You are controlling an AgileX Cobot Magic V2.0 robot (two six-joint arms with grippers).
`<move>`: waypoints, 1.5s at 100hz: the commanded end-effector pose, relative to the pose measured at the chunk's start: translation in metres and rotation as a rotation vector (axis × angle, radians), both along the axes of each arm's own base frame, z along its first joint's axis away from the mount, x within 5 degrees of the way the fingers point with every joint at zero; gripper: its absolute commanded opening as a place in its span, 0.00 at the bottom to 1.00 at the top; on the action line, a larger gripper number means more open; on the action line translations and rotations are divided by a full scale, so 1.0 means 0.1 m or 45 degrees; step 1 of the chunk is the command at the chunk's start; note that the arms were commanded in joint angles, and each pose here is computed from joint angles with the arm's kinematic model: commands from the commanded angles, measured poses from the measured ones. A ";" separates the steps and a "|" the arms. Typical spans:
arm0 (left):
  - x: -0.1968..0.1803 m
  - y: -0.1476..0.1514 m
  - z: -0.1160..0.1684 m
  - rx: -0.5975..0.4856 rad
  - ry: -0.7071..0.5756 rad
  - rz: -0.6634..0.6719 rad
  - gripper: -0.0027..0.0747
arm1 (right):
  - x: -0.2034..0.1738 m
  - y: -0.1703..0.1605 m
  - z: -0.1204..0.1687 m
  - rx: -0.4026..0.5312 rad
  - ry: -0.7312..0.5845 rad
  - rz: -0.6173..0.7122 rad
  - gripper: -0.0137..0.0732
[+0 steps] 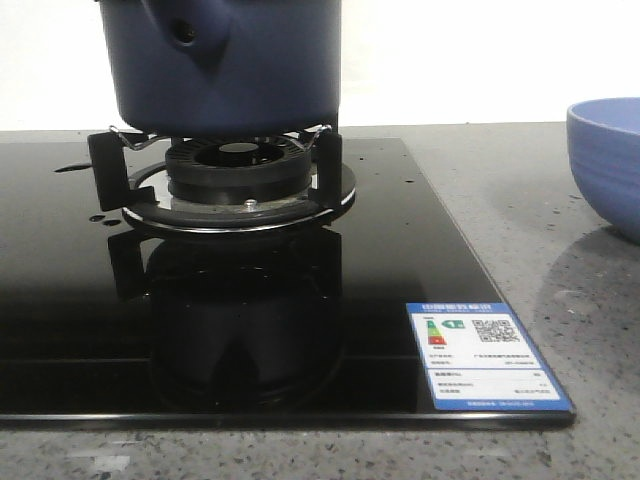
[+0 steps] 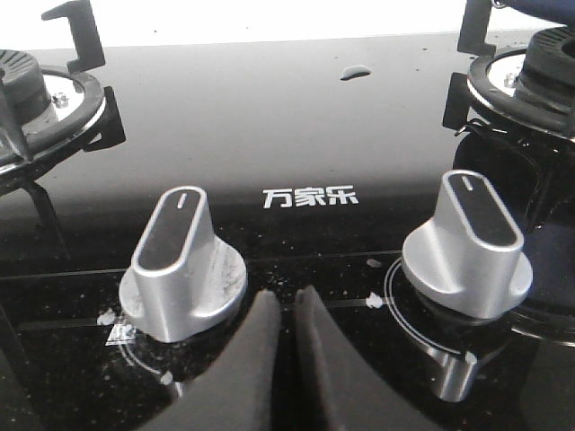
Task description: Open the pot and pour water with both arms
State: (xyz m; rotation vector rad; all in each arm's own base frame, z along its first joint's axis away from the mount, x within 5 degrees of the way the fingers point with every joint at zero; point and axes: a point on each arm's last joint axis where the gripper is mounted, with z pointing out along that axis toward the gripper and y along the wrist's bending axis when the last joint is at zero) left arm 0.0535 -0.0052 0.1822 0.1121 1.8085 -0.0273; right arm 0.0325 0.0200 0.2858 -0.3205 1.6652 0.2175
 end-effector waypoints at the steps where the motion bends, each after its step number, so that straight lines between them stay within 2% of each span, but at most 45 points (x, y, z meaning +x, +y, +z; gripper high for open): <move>1: 0.00 0.00 -0.04 -0.037 -0.052 0.011 0.01 | 0.00 -0.01 0.14 0.030 -0.106 -0.019 0.08; 55: 0.00 0.00 -0.04 -0.037 -0.052 0.011 0.01 | 0.01 -0.02 0.12 0.029 -0.100 -0.032 0.08; 58: 0.00 0.00 -0.04 -0.037 -0.052 0.011 0.01 | 0.03 -0.02 0.08 0.006 -0.088 -0.051 0.08; 68: 0.00 0.00 -0.04 -0.037 -0.052 0.011 0.01 | 0.10 -0.11 -0.04 -0.207 -0.141 -0.201 0.08; 71: 0.00 0.00 -0.04 -0.037 -0.052 0.011 0.01 | 0.13 -0.13 -0.07 -0.207 -0.161 -0.238 0.08; 86: 0.00 0.00 -0.04 -0.037 -0.052 0.011 0.01 | 0.26 -0.20 -0.37 0.039 -0.252 -0.429 0.08; 94: 0.00 0.00 -0.04 -0.037 -0.052 0.011 0.01 | 0.30 -0.22 -0.59 0.210 -0.250 -0.469 0.08; 101: 0.00 0.00 -0.04 -0.037 -0.052 0.011 0.01 | 0.31 -0.22 -0.78 0.313 -0.238 -0.474 0.08; 109: 0.00 0.00 -0.04 -0.037 -0.052 0.011 0.01 | 0.31 -0.24 -0.87 0.302 -0.073 -0.521 0.08; 130: 0.00 0.00 -0.04 -0.037 -0.052 0.011 0.01 | 0.22 -0.26 -1.08 0.286 0.153 -0.590 0.08; 150: 0.00 0.00 -0.04 -0.037 -0.052 0.011 0.01 | 0.21 -0.27 -1.10 0.266 0.167 -0.597 0.08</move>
